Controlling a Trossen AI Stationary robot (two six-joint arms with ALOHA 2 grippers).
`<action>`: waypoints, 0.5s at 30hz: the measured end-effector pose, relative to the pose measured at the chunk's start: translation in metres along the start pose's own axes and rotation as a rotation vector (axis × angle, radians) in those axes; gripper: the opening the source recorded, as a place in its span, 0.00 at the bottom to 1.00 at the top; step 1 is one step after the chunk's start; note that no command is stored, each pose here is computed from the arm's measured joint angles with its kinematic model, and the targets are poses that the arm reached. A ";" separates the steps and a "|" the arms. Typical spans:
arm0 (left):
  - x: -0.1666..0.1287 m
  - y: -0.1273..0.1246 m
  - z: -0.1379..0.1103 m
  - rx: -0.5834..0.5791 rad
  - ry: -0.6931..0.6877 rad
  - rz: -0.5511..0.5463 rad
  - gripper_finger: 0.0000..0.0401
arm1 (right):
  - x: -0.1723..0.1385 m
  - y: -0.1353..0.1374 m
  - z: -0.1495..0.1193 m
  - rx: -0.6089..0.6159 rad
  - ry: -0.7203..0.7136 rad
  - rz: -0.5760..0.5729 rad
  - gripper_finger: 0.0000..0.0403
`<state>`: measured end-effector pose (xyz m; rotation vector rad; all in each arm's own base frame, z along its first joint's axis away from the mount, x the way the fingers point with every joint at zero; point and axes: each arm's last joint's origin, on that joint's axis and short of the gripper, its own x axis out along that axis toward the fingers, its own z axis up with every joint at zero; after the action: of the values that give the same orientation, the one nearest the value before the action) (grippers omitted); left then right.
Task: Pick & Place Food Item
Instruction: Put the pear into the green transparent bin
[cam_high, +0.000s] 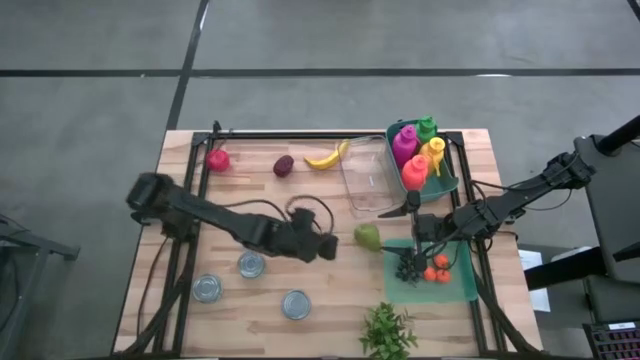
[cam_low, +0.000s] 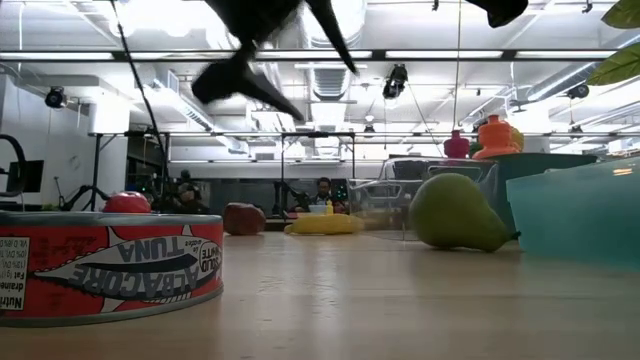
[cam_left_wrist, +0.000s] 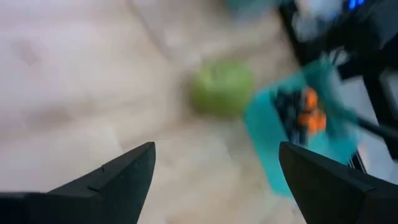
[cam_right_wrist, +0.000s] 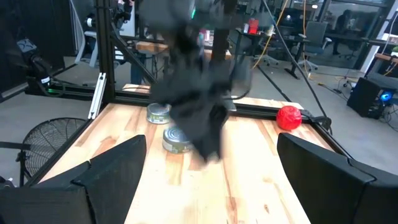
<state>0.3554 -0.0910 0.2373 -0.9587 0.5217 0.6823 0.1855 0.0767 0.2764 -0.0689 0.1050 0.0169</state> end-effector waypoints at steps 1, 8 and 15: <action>-0.009 0.001 0.005 0.032 -0.052 0.004 0.86 | 0.000 0.000 0.000 0.000 0.000 0.000 0.89; -0.068 0.011 0.017 0.302 -0.298 -0.009 0.86 | 0.000 0.000 0.000 0.000 0.000 -0.001 0.89; -0.095 0.062 0.008 0.268 -0.442 -0.038 0.86 | 0.000 0.000 0.000 0.000 0.000 0.000 0.89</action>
<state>0.2469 -0.0869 0.2708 -0.5420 0.1952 0.7433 0.1856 0.0768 0.2763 -0.0692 0.1054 0.0169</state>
